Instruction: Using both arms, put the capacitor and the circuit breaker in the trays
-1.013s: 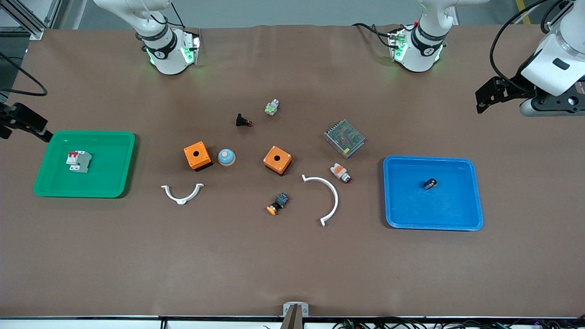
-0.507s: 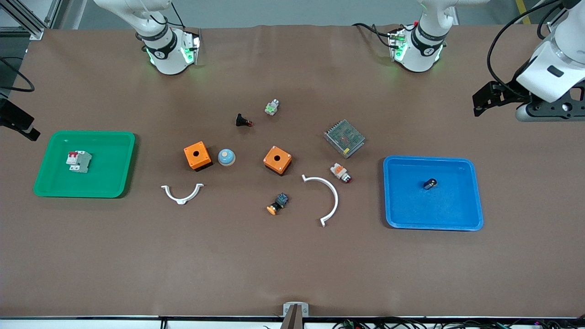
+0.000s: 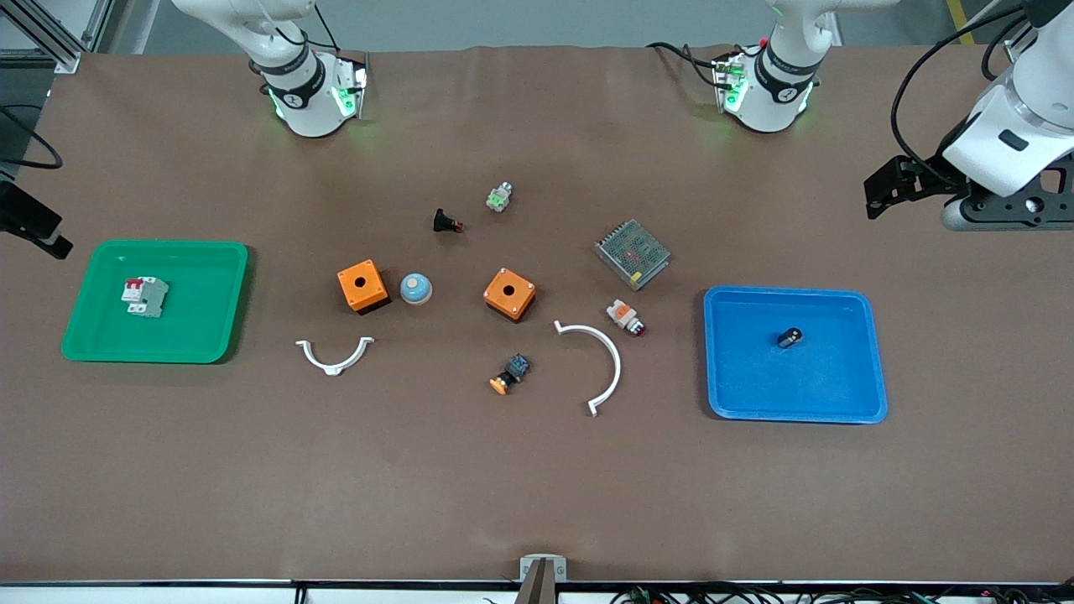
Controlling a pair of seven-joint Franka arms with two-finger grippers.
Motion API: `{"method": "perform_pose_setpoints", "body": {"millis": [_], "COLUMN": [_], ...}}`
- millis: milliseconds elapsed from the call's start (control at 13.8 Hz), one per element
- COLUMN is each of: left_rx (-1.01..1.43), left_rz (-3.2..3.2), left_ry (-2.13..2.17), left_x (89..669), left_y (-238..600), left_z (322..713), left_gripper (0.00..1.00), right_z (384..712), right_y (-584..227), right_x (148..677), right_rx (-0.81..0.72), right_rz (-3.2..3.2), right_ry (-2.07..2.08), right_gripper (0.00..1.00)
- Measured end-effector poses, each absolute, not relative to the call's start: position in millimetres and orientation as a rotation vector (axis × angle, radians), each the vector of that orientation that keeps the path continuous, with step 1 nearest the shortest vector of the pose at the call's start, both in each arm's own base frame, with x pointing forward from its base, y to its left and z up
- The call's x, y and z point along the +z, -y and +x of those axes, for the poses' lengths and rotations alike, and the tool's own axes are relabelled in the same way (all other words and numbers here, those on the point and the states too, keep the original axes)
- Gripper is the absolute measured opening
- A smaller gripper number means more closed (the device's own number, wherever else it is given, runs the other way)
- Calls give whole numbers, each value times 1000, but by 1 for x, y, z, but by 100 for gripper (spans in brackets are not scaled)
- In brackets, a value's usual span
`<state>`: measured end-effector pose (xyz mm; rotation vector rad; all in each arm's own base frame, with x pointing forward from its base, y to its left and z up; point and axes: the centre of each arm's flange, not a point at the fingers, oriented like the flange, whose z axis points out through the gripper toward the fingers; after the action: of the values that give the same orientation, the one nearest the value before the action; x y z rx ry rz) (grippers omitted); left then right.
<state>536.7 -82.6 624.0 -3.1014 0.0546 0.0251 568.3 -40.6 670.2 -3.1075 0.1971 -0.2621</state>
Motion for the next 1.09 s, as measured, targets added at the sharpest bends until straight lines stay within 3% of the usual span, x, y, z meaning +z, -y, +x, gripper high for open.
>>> {"method": "perform_pose_setpoints", "body": {"millis": [1086], "left_rx": [-43], "left_rz": [-3108], "left_ry": [-24], "left_x": [644], "left_y": [72], "left_z": [539], "left_gripper": [100], "right_z": [570], "right_y": [41], "right_x": [668], "right_rx": [-256], "right_rz": [-3108], "right_ry": [-197], "right_gripper": [100]}}
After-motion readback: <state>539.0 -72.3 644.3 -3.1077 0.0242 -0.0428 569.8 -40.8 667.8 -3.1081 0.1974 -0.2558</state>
